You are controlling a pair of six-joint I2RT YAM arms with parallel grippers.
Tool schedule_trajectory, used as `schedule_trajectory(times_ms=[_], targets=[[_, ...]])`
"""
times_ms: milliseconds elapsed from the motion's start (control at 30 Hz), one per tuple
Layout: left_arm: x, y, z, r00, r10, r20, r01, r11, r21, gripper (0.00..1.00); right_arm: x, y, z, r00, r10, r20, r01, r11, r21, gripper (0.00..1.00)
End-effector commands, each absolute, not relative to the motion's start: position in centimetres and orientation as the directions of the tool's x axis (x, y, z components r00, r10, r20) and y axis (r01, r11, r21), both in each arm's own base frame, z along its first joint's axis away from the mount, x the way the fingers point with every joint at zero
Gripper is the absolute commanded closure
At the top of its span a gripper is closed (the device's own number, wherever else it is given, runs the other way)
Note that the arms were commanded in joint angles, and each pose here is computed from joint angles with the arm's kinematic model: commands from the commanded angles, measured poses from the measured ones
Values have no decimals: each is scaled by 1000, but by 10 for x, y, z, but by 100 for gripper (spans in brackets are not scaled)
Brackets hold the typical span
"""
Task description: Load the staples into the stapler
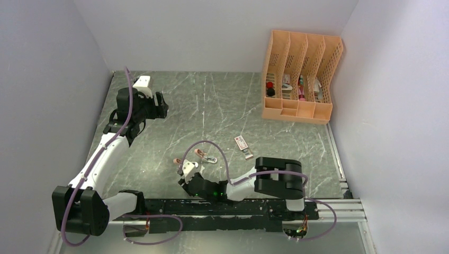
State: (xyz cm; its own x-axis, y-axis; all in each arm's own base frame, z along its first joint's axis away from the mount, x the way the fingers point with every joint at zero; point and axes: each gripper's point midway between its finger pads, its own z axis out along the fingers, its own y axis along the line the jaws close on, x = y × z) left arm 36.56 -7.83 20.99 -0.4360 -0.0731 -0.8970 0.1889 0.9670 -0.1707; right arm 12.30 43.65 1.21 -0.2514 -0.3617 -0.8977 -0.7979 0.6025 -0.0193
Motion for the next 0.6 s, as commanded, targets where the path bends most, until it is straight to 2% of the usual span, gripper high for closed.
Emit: schedule_trajectory(times_ms=[0,100,333,567], targets=[[365,-83,210,-436,-62,-898,212,962,-169,25,118,358,-67,-278,-656,-702,-813,550,-192,57],[366,-83,211,-434,-62,-899,213,962,-169,25,109,364,-67,-244,-659,-712,-857,489,-160,50],[365,-81,210,-434,-59,-899,206,965,-163,25,98,368,-74,-187,-675,-714,-915,384,-124,51],[366,-82,209,-437,-59,-898,208,964,-164,25,94,369,-76,-178,-670,-720,-940,332,-77,54]])
